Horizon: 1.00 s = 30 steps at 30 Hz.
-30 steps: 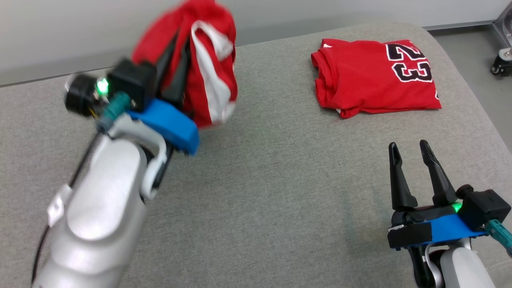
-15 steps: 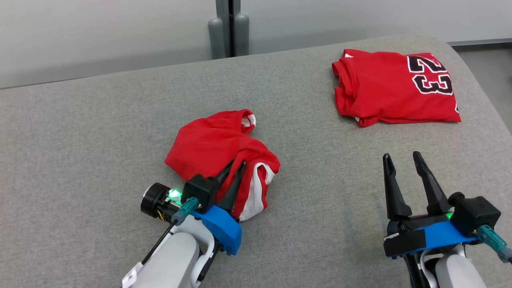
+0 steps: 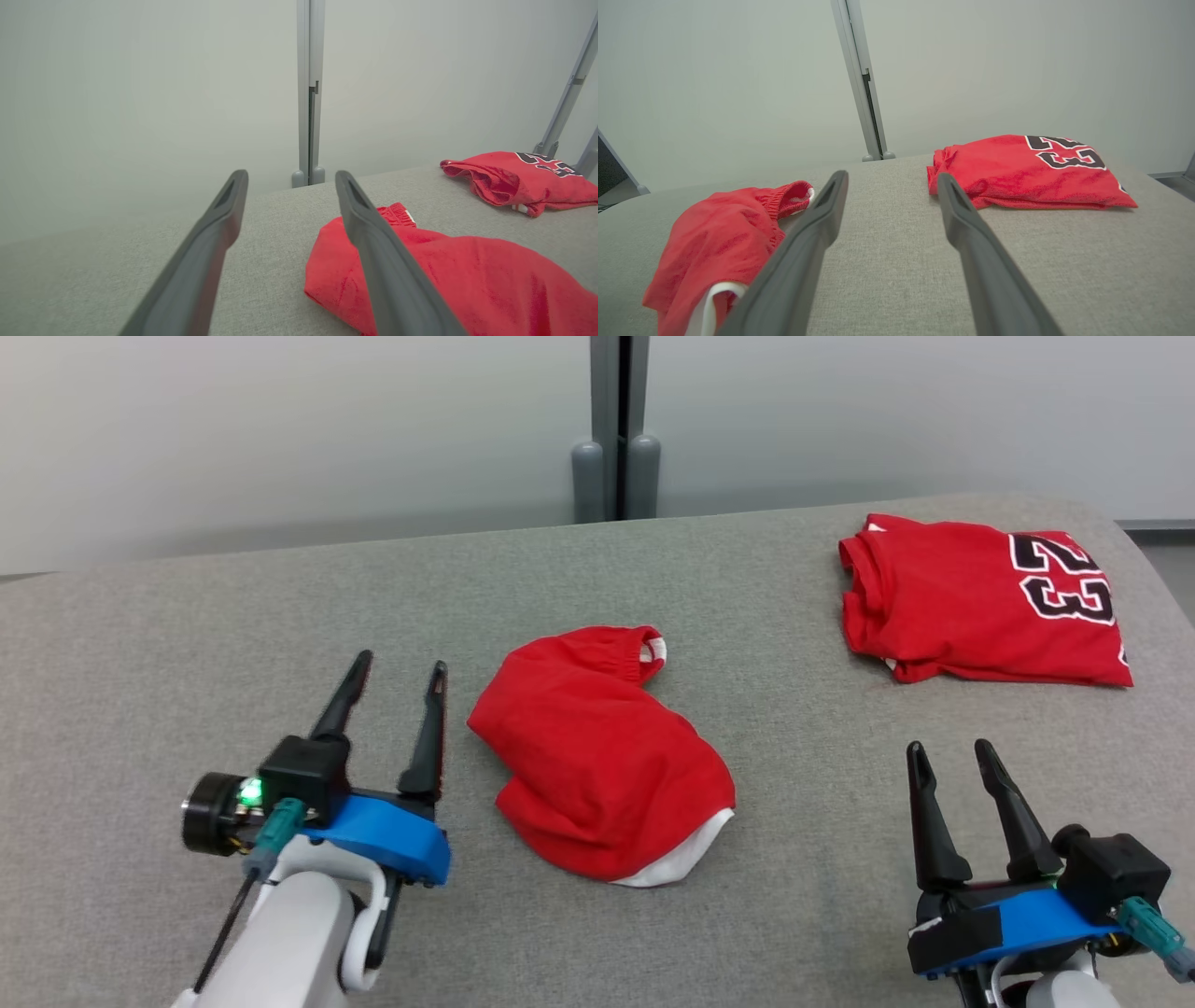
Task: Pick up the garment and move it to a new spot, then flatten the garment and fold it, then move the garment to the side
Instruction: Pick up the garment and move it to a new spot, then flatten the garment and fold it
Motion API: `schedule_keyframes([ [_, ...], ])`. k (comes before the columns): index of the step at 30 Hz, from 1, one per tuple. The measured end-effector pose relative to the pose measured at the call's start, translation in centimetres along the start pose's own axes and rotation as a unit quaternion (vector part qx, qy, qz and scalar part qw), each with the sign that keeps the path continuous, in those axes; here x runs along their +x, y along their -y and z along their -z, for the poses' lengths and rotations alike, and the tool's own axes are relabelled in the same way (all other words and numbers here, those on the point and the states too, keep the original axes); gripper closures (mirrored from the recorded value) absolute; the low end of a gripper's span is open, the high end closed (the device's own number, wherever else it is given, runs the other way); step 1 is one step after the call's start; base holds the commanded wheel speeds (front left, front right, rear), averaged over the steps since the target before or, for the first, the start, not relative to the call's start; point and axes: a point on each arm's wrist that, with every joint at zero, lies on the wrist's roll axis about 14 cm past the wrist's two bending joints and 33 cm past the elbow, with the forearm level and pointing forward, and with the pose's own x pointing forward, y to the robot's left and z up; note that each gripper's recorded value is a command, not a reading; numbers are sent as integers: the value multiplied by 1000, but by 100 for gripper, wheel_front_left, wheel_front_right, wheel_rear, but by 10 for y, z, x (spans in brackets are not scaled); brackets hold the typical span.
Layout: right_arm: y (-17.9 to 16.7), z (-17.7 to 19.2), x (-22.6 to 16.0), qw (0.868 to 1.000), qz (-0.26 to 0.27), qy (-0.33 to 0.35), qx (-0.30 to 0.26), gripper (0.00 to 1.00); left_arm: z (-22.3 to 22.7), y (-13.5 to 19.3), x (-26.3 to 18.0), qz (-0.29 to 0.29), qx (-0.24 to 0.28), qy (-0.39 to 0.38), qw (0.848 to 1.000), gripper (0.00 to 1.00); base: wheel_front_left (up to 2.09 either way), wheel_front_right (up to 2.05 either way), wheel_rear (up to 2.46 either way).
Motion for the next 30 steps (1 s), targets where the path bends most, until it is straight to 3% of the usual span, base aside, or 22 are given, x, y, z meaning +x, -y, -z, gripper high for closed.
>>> schedule_keyframes([
  [6,-17,3,6,1000,-25,-2,1,0,-30,-62,-35,-92,25,44,994,0,0,0,0],
  [13,-33,9,9,999,-48,-11,0,0,-20,-98,-88,-162,31,29,986,0,0,0,0],
  [23,-38,15,-3,998,-56,-23,-5,0,-4,-111,-142,-217,18,11,976,0,0,0,0],
  [30,-33,16,-11,998,-49,-26,-6,0,2,-105,-154,-219,12,5,976,0,0,0,0],
])
